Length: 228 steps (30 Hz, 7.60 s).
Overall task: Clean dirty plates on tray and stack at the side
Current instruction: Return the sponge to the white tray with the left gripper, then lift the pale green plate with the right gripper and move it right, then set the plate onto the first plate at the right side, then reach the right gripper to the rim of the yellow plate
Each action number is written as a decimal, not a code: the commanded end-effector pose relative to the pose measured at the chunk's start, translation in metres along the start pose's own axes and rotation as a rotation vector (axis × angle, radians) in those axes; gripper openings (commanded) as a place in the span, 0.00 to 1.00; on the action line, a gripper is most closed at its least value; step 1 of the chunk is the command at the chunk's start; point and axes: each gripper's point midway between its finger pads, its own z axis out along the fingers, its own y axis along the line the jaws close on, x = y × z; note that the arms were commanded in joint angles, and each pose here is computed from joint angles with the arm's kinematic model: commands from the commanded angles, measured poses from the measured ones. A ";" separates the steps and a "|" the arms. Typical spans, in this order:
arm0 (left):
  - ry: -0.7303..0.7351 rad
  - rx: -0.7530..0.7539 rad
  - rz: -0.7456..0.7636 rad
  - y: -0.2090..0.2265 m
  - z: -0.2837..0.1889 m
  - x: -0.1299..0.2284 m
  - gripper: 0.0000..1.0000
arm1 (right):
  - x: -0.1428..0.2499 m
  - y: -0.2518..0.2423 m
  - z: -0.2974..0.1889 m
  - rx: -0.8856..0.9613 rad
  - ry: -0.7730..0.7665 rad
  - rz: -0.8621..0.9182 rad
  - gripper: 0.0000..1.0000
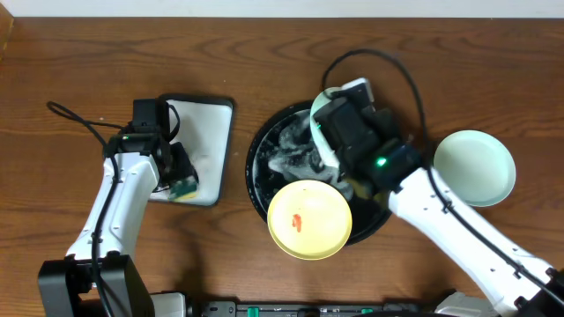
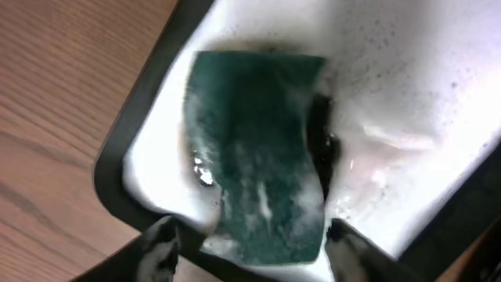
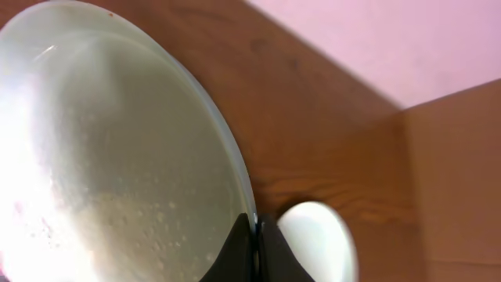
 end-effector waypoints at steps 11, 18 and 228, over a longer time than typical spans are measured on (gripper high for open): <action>0.006 -0.001 -0.006 0.001 0.001 0.000 0.80 | -0.026 -0.015 -0.053 0.244 -0.146 -0.153 0.01; 0.009 0.005 -0.010 0.000 0.001 0.001 0.80 | -0.028 -0.010 -0.057 0.234 -0.157 -0.172 0.01; 0.039 0.052 -0.064 -0.009 0.002 0.007 0.80 | 0.163 0.116 0.114 -0.683 0.553 0.522 0.01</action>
